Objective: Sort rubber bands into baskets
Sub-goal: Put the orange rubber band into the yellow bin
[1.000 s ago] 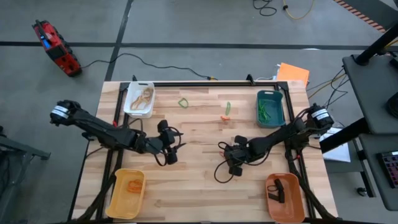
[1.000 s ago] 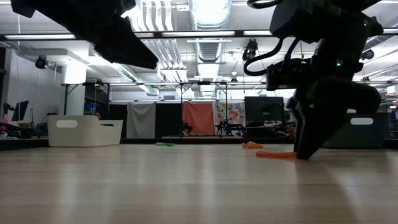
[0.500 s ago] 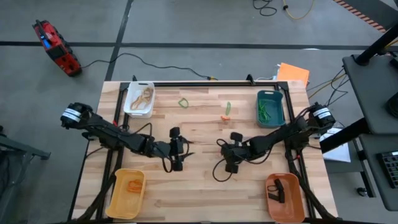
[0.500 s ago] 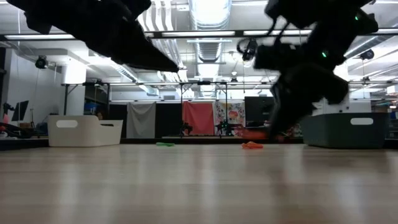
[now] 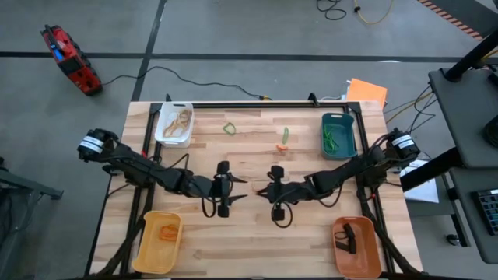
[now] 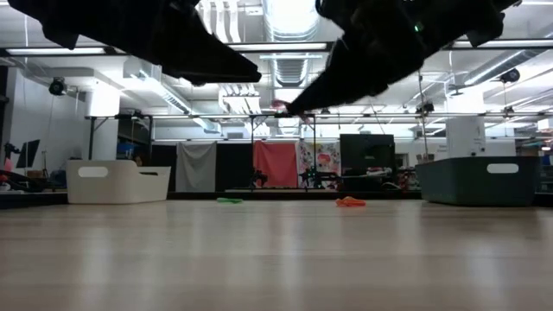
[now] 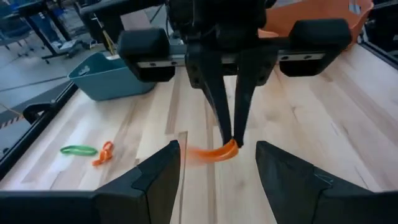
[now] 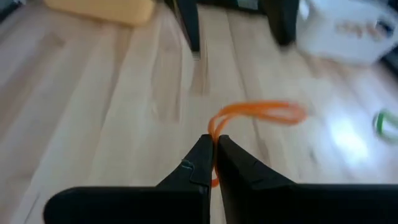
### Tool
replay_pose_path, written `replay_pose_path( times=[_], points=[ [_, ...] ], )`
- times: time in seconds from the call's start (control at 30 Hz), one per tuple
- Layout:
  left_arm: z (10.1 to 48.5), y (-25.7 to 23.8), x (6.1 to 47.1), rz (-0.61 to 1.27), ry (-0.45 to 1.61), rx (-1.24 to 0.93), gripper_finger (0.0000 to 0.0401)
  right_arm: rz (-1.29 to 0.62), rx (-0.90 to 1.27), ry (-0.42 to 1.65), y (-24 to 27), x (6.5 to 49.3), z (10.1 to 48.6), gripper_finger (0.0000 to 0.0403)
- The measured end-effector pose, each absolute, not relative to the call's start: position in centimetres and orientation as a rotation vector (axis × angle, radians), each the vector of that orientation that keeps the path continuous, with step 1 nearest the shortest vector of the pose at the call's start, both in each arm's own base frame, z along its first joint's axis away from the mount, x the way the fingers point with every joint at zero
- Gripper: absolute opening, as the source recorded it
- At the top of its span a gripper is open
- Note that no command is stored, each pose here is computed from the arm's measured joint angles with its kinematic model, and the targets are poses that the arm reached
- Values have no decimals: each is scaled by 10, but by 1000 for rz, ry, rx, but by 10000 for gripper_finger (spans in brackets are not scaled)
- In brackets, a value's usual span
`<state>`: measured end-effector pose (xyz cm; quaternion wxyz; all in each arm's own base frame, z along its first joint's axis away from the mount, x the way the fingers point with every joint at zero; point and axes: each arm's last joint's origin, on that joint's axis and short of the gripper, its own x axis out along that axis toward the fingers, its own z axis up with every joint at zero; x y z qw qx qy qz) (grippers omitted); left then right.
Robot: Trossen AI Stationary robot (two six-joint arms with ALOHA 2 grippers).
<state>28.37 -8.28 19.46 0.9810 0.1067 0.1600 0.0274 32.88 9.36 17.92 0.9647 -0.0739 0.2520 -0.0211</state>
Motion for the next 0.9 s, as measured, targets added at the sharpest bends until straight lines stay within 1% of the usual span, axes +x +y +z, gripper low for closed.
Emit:
replay_pose_path(
  times=[0.27,0.53,0.73,0.9],
  points=[
    [192,-78,272,66,170,162,194,-34,-207,397,96,334,188,9],
    [177,-69,246,88,12,21,194,-52,-258,300,99,337,198,9],
    [175,-68,241,78,-8,-12,194,-50,-329,197,100,339,208,9],
    [181,-72,246,-15,-33,1,194,-53,-375,146,100,340,214,9]
  ],
)
